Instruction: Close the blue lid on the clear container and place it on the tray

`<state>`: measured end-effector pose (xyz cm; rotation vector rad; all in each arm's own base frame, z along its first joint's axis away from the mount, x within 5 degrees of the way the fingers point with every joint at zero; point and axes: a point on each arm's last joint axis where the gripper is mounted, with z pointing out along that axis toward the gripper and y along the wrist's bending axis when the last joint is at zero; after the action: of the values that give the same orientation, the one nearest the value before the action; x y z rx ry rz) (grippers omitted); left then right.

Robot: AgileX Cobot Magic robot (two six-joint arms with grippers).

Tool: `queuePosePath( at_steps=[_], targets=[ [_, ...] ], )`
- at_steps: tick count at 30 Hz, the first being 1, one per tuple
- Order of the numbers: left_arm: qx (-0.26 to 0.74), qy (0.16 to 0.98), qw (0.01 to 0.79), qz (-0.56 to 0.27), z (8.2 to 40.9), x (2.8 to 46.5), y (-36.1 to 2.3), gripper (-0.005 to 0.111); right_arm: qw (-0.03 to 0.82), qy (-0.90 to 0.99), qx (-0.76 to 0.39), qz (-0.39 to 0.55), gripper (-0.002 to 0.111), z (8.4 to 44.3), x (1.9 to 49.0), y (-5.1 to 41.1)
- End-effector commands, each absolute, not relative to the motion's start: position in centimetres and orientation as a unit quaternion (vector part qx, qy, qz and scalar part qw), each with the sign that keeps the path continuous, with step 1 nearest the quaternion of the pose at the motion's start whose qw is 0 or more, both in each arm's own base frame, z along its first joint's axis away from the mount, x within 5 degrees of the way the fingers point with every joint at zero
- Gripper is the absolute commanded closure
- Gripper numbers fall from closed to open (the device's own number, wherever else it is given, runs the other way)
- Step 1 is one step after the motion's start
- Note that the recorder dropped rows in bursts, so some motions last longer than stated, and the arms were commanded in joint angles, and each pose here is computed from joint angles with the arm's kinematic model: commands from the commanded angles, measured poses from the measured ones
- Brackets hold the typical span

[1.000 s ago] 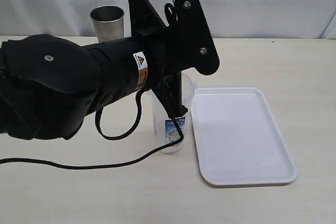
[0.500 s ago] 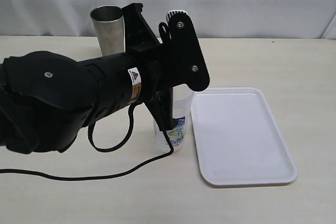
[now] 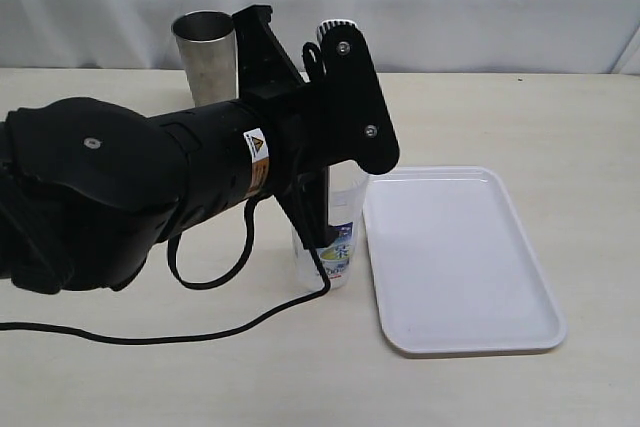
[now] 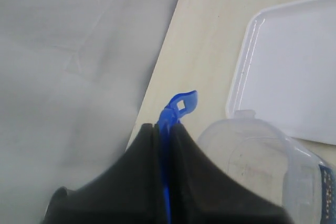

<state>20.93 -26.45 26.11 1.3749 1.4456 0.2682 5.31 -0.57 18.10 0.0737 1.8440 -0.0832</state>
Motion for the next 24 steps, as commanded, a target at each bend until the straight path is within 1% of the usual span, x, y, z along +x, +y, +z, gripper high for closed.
queuePosePath(
  at_steps=[1,13,15,18,24],
  targets=[
    [0.576,0.602,0.538,0.124,26.4,20.9,-26.3,0.107,0.609,0.791,0.032,-0.037,0.104,18.2,5.3,-0.6],
    [0.584,0.591,0.537,0.146,26.5,21.0,-26.2,0.107,0.609,0.791,0.032,-0.037,0.104,18.2,5.3,-0.6],
    [0.581,0.588,0.543,0.147,27.0,21.2,-26.3,0.107,0.609,0.791,0.032,-0.037,0.104,18.2,5.3,-0.6],
    [0.575,0.585,0.555,0.14,27.9,21.3,-26.7,0.107,0.609,0.791,0.032,-0.037,0.104,18.2,5.3,-0.6],
    [0.582,0.581,0.554,0.126,27.8,21.2,-26.9,0.107,0.609,0.791,0.032,-0.037,0.104,18.2,5.3,-0.6]
  ],
)
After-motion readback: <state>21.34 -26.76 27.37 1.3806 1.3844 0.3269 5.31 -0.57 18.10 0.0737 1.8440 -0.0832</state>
